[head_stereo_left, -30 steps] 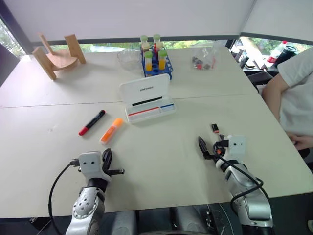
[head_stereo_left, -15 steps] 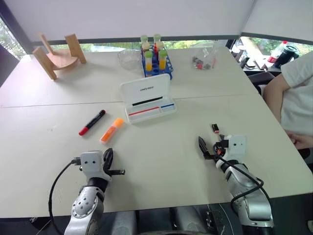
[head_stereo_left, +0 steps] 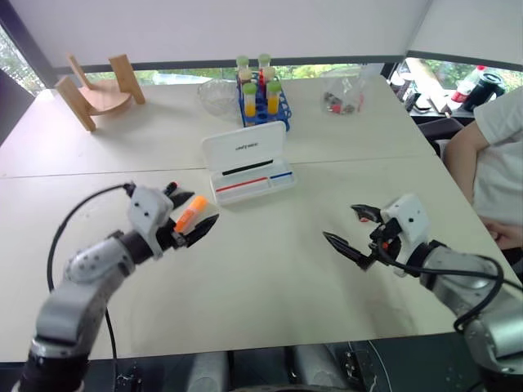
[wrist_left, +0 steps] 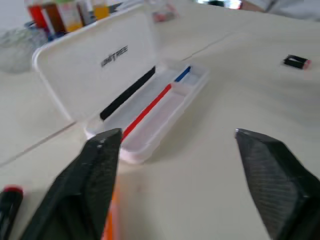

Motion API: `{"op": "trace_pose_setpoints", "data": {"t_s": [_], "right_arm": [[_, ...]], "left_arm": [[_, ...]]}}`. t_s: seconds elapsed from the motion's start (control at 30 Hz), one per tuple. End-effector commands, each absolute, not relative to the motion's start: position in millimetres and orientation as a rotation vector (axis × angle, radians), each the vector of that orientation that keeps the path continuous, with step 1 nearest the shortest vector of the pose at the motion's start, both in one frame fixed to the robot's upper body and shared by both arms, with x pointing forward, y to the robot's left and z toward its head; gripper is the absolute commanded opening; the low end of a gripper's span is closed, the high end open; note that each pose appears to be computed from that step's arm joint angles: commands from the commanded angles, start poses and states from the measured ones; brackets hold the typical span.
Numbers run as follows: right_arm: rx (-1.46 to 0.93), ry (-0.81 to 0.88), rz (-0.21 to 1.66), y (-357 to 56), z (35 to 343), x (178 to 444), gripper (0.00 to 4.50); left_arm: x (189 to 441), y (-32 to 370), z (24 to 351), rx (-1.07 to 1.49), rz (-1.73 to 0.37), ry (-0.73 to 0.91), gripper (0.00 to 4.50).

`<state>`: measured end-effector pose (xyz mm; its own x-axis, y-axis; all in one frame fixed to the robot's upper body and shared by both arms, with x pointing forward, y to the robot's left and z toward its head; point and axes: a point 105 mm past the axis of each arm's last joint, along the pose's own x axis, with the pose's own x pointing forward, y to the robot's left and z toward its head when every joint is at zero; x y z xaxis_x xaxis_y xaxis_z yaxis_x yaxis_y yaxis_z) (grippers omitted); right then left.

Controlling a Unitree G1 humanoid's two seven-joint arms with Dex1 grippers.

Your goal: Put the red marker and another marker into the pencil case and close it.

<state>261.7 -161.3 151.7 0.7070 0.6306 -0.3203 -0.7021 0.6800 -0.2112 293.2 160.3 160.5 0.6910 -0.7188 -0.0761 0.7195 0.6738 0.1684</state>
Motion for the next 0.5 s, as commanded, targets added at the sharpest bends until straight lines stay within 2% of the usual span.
{"op": "trace_pose_setpoints", "data": {"t_s": [0.03,0.27,0.5], "right_arm": [[-0.357,0.21,0.854,-158.3,173.8,263.5,4.5],[-0.411,0.151,0.866,-159.3,193.5,280.3,4.5],[-0.413,0.112,0.835,-159.6,200.1,285.8,4.5]], "left_arm": [[308.9,150.7,153.1,0.201,-0.971,0.06,4.41],[350.5,123.4,136.0,0.316,-1.193,0.134,4.41],[371.1,99.5,111.8,0.373,-1.289,0.228,4.41]]}}
